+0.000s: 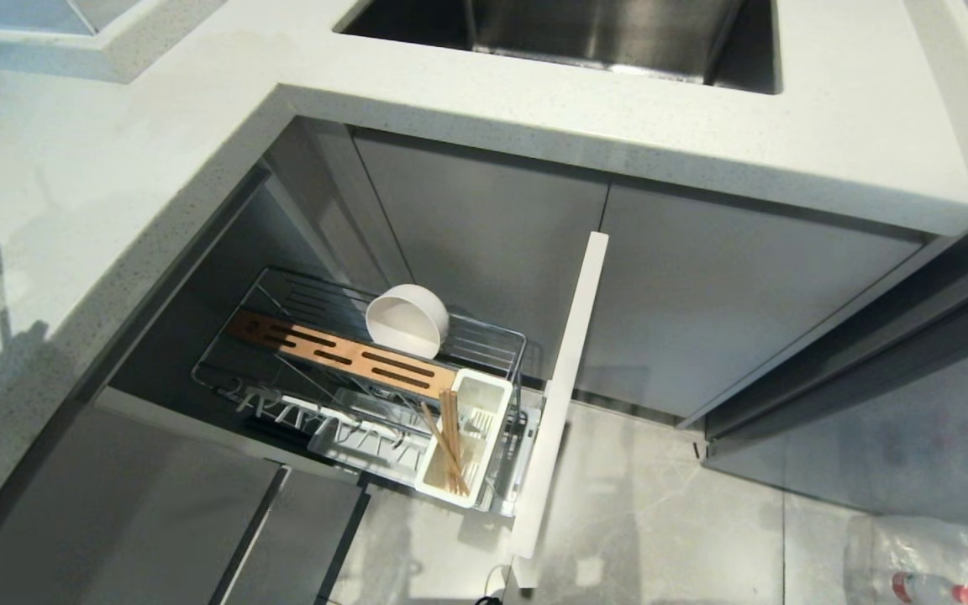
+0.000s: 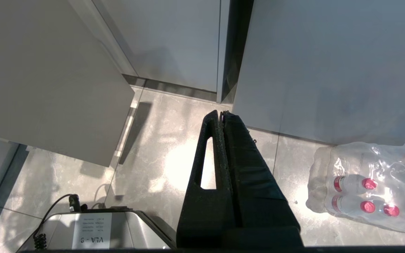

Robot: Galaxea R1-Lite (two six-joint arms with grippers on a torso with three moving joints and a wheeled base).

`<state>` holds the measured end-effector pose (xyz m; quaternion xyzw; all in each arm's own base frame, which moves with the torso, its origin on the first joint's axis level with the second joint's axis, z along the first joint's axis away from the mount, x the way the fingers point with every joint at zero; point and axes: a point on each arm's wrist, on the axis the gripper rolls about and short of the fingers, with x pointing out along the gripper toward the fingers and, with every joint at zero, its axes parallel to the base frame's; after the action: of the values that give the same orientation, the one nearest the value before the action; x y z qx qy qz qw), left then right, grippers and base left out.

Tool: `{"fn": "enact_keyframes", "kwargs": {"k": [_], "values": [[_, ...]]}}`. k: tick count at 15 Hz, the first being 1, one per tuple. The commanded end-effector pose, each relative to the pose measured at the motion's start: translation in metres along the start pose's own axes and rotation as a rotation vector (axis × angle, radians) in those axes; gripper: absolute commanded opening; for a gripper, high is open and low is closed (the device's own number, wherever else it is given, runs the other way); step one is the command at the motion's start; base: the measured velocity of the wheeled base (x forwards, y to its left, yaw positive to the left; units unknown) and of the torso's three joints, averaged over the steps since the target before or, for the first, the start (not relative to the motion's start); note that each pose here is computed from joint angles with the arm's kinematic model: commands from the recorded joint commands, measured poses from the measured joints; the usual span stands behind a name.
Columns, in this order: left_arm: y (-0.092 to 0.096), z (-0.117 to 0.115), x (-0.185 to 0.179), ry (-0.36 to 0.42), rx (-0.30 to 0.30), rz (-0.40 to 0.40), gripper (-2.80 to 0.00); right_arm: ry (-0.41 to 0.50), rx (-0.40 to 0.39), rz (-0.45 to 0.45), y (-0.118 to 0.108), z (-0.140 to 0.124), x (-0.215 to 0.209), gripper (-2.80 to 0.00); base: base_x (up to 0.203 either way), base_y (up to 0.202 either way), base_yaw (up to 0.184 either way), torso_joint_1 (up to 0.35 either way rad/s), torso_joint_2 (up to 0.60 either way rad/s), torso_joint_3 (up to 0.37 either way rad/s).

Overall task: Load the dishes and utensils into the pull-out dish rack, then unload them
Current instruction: Pick up the chopsticks and place it in the cupboard

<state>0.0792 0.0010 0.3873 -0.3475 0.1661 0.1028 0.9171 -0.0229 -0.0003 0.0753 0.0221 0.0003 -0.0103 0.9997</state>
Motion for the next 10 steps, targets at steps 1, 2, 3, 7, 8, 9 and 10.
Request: {"fn": "enact_keyframes", "kwargs": {"k": [1, 2, 3, 7, 8, 9, 10], "values": [[-0.001, -0.01, -0.01, 0.082, 0.043, -0.075, -2.8, 0.002, 0.0, -0.001, 0.0, 0.0, 0.0, -2.8, 0.0, 0.0, 0.0, 0.0, 0.0, 0.0], [-0.002, -0.014, -0.011, 0.129, 0.068, -0.106, -2.8, 0.003, 0.0, -0.001, 0.0, 0.0, 0.0, -2.8, 0.0, 0.0, 0.0, 0.0, 0.0, 0.0], [-0.004, -0.018, -0.013, 0.173, 0.096, -0.143, -2.8, 0.002, 0.0, 0.0, 0.0, 0.0, 0.0, -2.8, 0.0, 0.0, 0.0, 0.0, 0.0, 0.0], [-0.01, -0.034, -0.013, 0.329, 0.197, -0.271, -2.8, 0.003, 0.0, -0.001, 0.0, -0.001, 0.0, -2.8, 0.0, 0.0, 0.0, 0.0, 0.0, 0.0], [-0.011, -0.038, -0.014, 0.375, 0.228, -0.313, -2.8, 0.004, 0.0, -0.001, 0.0, -0.001, 0.0, -2.8, 0.0, 0.0, 0.0, 0.0, 0.0, 0.0], [-0.013, -0.044, -0.015, 0.422, 0.261, -0.351, -2.8, 0.003, 0.0, -0.001, 0.0, 0.0, 0.0, -2.8, 0.0, 0.0, 0.0, 0.0, 0.0, 0.0], [-0.014, -0.05, -0.015, 0.467, 0.293, -0.378, -2.8, 0.002, 0.0, -0.001, 0.0, 0.0, 0.0, -2.8, 0.0, 0.0, 0.0, 0.0, 0.0, 0.0]]}}
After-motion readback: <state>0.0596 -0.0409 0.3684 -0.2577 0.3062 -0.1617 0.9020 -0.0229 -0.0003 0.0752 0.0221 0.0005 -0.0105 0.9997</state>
